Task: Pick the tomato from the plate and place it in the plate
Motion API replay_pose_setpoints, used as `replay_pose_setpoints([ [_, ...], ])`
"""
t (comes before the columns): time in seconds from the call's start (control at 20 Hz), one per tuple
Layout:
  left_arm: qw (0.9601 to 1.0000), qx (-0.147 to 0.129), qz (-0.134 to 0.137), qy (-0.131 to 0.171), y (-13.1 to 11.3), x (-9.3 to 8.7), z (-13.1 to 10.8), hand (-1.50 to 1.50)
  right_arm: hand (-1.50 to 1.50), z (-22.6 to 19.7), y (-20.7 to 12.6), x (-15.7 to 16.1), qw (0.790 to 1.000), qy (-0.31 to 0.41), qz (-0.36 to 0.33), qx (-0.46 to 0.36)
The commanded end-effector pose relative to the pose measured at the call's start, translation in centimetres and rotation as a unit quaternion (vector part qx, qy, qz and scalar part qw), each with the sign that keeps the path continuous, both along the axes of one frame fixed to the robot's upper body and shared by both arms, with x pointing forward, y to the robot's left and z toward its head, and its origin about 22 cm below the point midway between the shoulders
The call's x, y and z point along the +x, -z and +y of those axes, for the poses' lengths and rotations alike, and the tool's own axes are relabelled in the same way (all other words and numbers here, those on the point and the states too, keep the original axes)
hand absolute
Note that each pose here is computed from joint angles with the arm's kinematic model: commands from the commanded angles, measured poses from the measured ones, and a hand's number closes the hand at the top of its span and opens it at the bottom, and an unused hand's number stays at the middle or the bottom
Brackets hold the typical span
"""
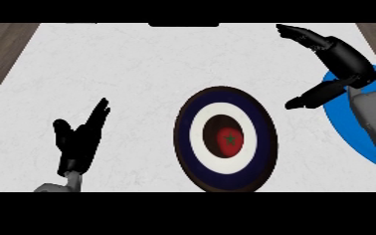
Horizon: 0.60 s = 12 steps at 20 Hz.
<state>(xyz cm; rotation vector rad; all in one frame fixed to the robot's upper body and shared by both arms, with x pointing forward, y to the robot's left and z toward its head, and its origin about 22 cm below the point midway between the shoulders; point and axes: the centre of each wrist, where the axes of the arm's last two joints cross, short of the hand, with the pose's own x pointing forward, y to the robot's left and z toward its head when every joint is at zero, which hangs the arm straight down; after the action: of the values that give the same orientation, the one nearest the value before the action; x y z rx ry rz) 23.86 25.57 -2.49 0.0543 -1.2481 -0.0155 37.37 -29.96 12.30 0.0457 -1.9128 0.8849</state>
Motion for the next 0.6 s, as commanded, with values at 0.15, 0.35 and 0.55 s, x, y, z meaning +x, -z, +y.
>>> replay_pose_setpoints([
  [0.15,0.9994,-0.018,0.029,0.009,1.2,-0.5,-0.7,0.0,-1.5,3.2,-4.8,-0.2,0.981,-0.055,0.019,-0.183],
  [0.35,0.9991,-0.027,0.033,0.006,0.5,-0.2,-0.9,0.0,-1.5,7.3,-2.5,-2.5,0.973,-0.051,0.01,-0.227],
  [0.55,0.9993,-0.021,0.031,0.004,1.0,-1.1,-1.5,0.0,-1.5,7.2,-3.0,-4.9,0.968,-0.057,0.03,-0.242],
])
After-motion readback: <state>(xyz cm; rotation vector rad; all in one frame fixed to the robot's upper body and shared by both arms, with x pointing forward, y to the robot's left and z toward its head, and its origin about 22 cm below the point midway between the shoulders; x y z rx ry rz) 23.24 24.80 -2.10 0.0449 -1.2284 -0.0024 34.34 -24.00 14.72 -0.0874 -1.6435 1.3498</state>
